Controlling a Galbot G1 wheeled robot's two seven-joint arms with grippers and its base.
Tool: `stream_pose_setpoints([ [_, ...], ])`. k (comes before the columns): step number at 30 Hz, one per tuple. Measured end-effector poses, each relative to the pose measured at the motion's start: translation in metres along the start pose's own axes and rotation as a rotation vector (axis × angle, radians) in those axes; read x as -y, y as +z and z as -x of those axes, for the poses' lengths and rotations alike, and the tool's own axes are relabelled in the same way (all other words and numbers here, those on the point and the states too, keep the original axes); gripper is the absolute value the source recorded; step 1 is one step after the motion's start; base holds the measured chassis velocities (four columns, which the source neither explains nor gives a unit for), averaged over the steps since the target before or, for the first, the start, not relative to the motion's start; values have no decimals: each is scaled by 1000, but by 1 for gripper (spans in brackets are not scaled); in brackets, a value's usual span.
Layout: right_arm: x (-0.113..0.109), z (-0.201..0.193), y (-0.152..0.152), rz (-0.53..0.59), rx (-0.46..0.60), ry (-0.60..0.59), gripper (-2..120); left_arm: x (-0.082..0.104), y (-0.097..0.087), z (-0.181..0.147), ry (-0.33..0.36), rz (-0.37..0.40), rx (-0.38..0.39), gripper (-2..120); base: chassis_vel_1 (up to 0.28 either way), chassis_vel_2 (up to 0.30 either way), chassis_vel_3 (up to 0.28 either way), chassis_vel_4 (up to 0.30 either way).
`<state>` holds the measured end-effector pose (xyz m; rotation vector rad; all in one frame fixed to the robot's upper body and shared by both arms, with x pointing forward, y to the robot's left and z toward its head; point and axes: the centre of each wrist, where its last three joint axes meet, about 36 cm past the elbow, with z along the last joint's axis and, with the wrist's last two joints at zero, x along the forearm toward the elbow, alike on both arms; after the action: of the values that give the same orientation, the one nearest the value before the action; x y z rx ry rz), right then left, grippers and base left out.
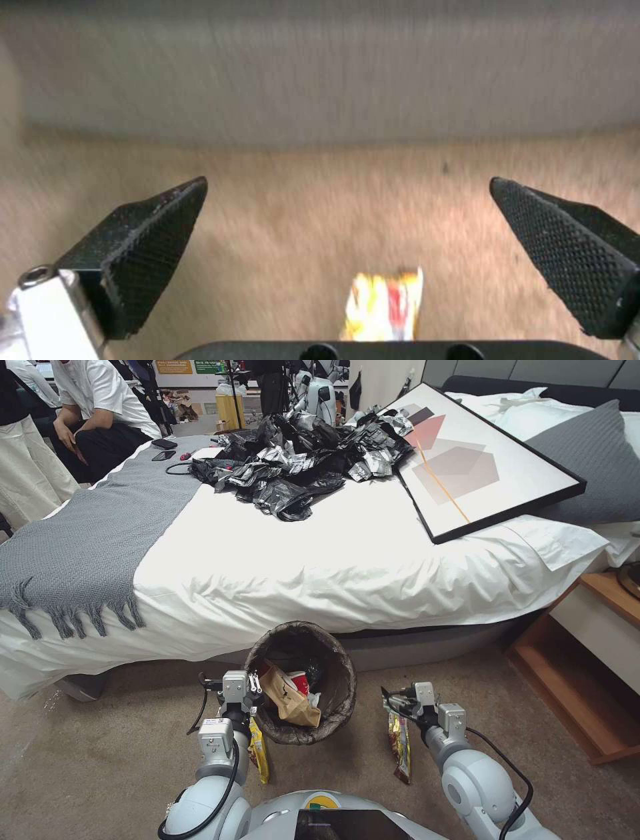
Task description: Pick up the trash bin, then pick up the garbage from the floor and place it into the trash bin.
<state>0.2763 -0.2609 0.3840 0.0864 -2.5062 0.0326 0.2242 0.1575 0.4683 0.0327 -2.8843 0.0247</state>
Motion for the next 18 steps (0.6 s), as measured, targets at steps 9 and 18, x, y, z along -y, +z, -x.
stream_pose_setpoints([
  [9, 16, 36, 43, -7, -166, 25, 100, 0, 0, 0, 0, 0, -1, 2, 0, 0, 0, 0],
  [18, 15, 69, 81, 7, -244, 30, 100, 0, 0, 0, 0, 0, -1, 2, 0, 0, 0, 0],
])
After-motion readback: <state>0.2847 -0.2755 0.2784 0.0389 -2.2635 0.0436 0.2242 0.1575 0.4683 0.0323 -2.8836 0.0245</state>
